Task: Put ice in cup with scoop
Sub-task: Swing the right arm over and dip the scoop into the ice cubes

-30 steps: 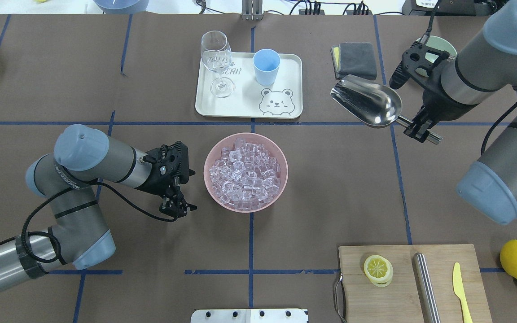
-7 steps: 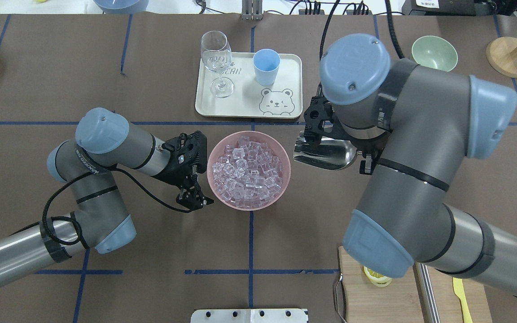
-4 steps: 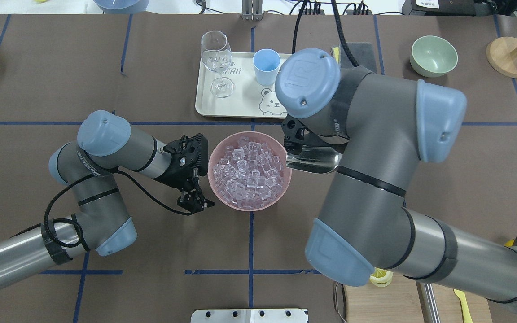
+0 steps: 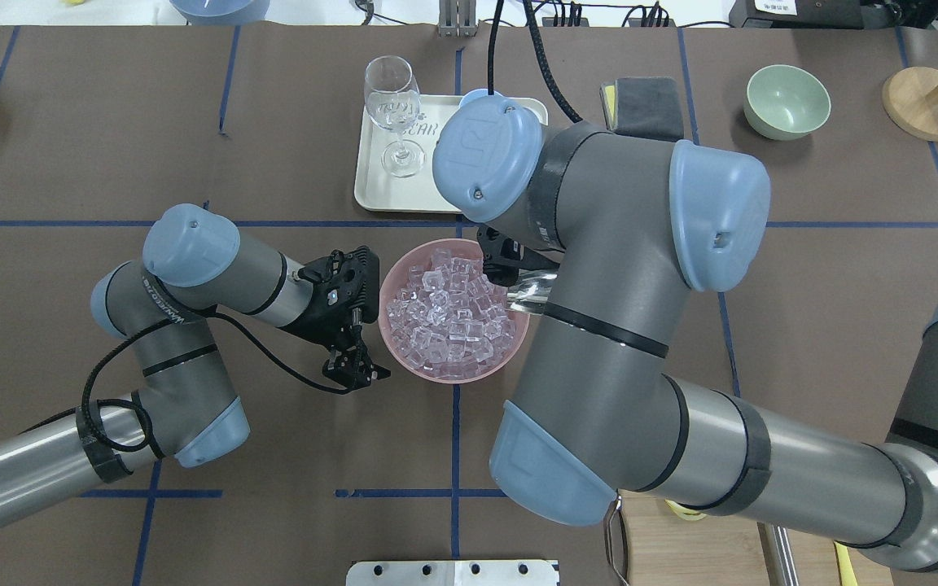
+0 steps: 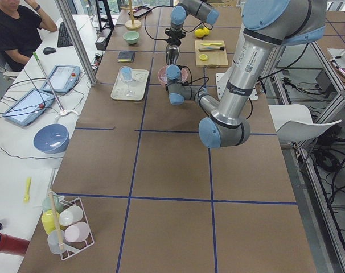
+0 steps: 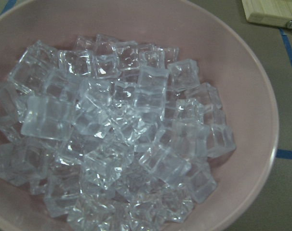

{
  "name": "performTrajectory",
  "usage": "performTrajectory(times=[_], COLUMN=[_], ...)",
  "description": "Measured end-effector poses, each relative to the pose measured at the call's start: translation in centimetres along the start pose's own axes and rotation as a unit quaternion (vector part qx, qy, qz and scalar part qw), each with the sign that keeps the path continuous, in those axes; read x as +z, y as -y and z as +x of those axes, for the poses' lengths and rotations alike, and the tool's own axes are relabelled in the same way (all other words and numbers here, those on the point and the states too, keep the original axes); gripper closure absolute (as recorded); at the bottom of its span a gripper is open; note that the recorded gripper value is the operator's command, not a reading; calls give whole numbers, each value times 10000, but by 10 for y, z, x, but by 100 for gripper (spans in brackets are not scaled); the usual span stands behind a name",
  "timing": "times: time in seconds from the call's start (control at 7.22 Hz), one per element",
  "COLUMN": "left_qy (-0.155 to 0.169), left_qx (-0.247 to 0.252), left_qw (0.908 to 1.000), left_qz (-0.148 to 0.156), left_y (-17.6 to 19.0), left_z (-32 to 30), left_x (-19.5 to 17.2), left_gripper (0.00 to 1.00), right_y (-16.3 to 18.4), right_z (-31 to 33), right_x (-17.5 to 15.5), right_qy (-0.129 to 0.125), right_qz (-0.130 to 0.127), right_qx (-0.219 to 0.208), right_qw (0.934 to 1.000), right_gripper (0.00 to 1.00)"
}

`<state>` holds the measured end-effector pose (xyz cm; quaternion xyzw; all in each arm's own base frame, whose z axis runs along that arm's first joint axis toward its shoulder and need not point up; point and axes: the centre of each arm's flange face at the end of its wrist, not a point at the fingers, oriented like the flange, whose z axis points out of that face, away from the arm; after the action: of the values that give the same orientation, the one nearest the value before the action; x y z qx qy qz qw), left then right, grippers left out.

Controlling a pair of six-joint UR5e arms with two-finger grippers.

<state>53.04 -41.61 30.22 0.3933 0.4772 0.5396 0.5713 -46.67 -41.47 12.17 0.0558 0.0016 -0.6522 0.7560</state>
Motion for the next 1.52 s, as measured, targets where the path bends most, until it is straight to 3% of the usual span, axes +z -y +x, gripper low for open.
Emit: performTrajectory(times=[0.55, 1.52], left_qy=[-18, -30], left_qx=[70, 87], left_qw=[9999, 9999], left_qz=[99, 136], left_y=[-2, -2], left_z=[4, 5], left_x=[2, 3], left_gripper=[0, 0], right_y=[27, 62], right_z=[-4, -34], right_x=[-6, -4], right_qy=[-139, -307], right_qz=[-746, -1122], right_qx=[-284, -710], right_qw=[9967, 9907], right_gripper=[100, 100])
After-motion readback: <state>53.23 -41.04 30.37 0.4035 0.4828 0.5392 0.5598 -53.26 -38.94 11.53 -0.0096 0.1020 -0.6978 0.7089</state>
